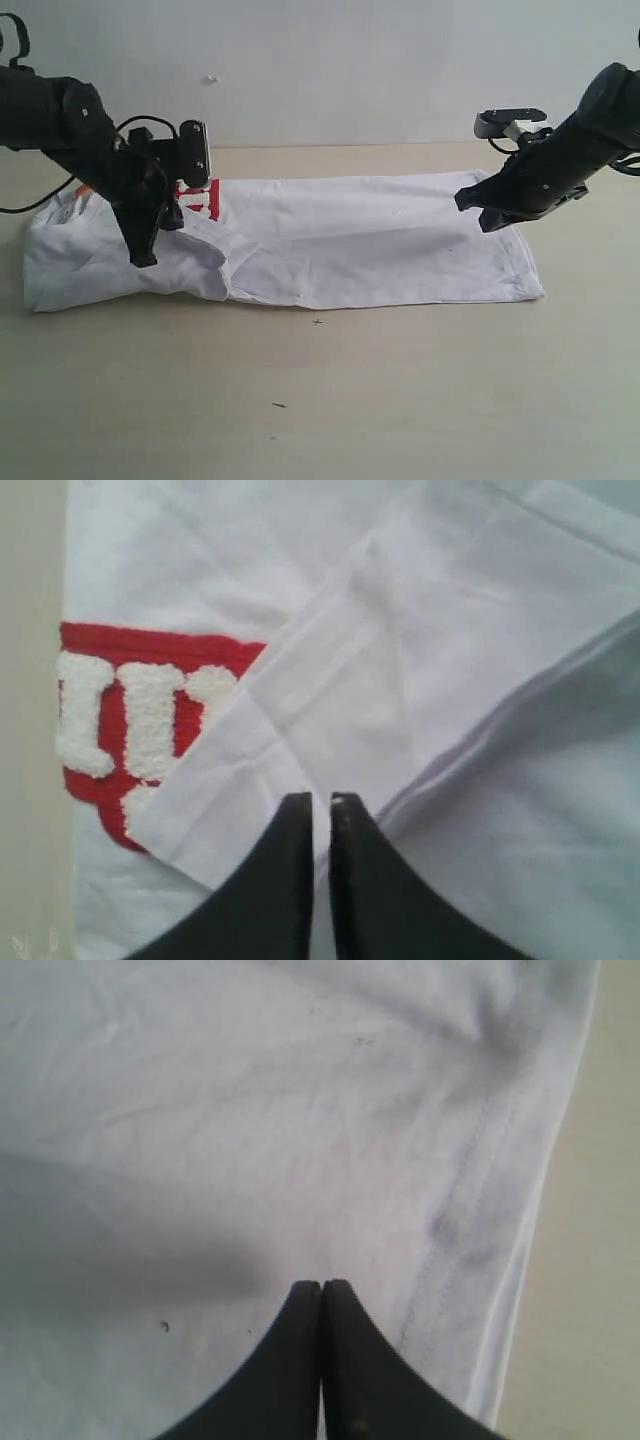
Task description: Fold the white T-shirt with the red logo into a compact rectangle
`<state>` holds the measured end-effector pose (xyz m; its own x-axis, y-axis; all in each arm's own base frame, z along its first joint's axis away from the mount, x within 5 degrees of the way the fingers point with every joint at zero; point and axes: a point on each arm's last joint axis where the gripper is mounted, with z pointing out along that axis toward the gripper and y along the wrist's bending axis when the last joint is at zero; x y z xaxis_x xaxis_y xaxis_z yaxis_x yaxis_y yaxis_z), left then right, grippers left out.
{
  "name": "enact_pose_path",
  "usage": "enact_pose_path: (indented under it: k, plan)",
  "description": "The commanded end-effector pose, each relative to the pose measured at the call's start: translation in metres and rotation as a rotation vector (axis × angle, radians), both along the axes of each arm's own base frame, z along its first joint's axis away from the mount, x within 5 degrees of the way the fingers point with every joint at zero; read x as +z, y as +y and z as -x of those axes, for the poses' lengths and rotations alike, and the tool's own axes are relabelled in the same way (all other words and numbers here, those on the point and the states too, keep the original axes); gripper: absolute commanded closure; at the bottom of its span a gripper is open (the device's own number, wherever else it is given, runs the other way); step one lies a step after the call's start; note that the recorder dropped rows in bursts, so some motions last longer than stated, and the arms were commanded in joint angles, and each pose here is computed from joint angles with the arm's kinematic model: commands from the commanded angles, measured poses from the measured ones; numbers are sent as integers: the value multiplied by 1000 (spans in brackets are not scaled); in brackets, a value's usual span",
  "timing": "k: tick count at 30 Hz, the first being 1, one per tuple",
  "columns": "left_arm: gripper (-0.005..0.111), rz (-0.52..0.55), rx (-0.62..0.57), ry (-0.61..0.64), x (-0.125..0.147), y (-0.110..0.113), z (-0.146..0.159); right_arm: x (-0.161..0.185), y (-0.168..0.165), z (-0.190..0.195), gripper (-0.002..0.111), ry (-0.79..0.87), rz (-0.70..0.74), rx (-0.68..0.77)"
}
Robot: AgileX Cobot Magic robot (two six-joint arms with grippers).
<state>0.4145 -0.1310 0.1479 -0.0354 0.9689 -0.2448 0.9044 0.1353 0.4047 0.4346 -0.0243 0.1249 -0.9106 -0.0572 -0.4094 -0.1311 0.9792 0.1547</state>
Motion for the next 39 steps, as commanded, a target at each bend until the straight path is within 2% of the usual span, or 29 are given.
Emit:
enact_pose_path:
  k: [1,4,7,10,12,14,16,19,22,25,26,28,33,37,39]
  plan:
    - [107,26,14,-86,3,-2,-8,3,0,0,108,-11,2,5]
    - [107,50,34,-105,5,-4,-10,3,0,0,108,-11,2,5]
    - [106,171,163,-99,13,-6,-11,3,0,0,108,-11,2,5]
    - [94,421,401,26,30,-15,-6,3,0,0,108,-13,3,4]
    - [81,478,398,163,37,-23,-1,3,0,0,108,-11,2,5]
    - [69,488,407,278,43,-27,3,3,1,1,108,-2,-3,4]
    - [60,445,405,334,44,-26,7,3,1,2,108,7,-7,8]
    - [59,353,464,460,39,-21,17,2,1,2,108,10,-11,6]
    - [59,307,560,530,26,-17,22,2,1,1,108,8,-12,3]
    - [58,321,622,534,22,-18,23,3,2,1,108,6,-26,-8]
    - [58,344,685,540,20,-23,24,2,2,1,108,7,-32,-12]
    - [58,355,737,542,17,-29,26,2,2,1,108,4,-31,-13]
    - [58,335,700,532,-9,-61,31,2,2,1,108,4,-31,-13]
    - [58,375,728,469,-28,-70,24,2,3,1,108,9,-33,-11]
    - [58,422,734,397,-29,-71,16,2,3,1,108,9,-33,-11]
